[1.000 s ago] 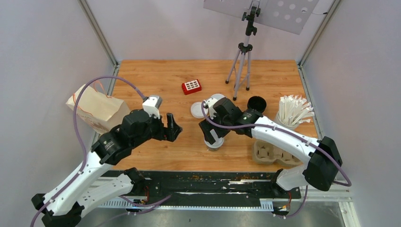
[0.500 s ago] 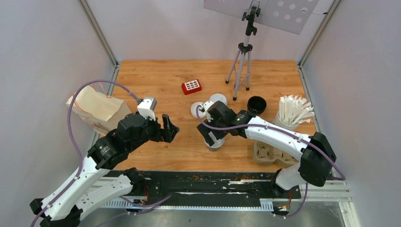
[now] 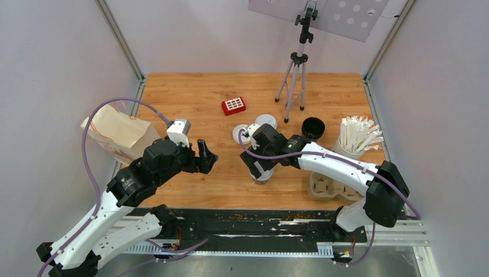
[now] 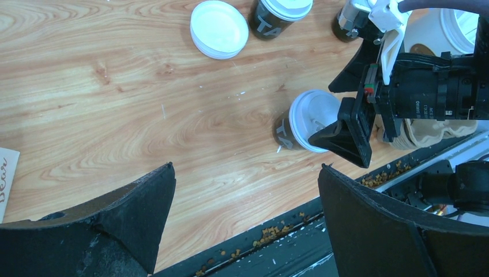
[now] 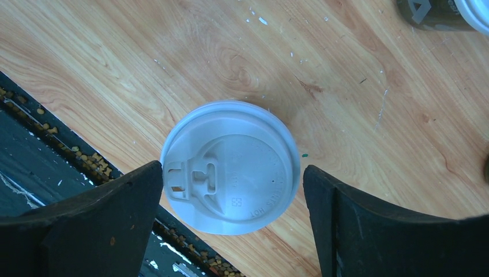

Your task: Pack the takeout coffee

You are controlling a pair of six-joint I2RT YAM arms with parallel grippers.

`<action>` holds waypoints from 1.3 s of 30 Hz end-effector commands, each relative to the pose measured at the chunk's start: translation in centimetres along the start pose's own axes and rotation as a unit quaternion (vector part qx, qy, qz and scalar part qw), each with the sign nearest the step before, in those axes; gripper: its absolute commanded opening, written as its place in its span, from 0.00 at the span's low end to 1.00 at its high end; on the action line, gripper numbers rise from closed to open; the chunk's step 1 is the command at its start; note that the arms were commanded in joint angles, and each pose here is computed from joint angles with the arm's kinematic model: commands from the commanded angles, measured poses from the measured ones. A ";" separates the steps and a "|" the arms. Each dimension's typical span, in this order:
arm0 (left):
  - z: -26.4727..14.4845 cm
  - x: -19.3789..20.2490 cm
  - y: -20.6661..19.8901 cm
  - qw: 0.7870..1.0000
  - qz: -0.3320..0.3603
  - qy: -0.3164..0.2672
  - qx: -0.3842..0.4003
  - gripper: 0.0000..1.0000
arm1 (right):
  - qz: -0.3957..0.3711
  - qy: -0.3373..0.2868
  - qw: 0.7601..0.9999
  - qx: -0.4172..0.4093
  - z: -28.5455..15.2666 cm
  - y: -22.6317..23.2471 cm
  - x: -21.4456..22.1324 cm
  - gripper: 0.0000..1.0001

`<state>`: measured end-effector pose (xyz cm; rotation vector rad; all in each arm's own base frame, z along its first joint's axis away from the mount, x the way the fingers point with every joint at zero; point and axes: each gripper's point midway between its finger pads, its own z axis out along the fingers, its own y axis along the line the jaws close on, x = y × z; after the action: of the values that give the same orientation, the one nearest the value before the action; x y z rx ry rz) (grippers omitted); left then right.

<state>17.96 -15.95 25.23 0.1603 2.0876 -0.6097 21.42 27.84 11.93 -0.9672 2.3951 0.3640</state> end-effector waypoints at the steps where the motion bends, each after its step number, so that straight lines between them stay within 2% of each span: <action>1: 0.0 -0.4 0.2 1.000 -0.004 -0.011 -0.006 1.00 | -0.003 -0.015 1.000 -0.002 -0.3 0.3 -1.1 0.91; 12: 0.0 -0.5 0.5 1.000 -0.006 -0.014 -0.013 1.00 | -0.004 -0.015 1.000 0.010 -0.5 -0.1 -1.0 0.81; 22: -0.3 -0.5 0.8 1.000 -0.004 -0.018 -0.020 1.00 | 0.003 -0.017 0.999 0.040 -1.0 -2.3 -1.1 0.79; 30: -0.5 -0.7 1.0 0.999 -0.005 -0.023 -0.021 1.00 | 0.054 -0.027 0.996 0.058 -1.1 -7.1 -1.5 0.79; 39: -0.5 -0.9 1.1 0.999 0.006 -0.017 -0.031 1.00 | 0.132 -0.056 0.986 0.089 -1.8 -14.6 -3.4 0.79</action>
<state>18.11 -15.07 25.21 0.1343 2.0772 -0.5708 30.12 19.00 12.63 -0.5882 2.4714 0.2368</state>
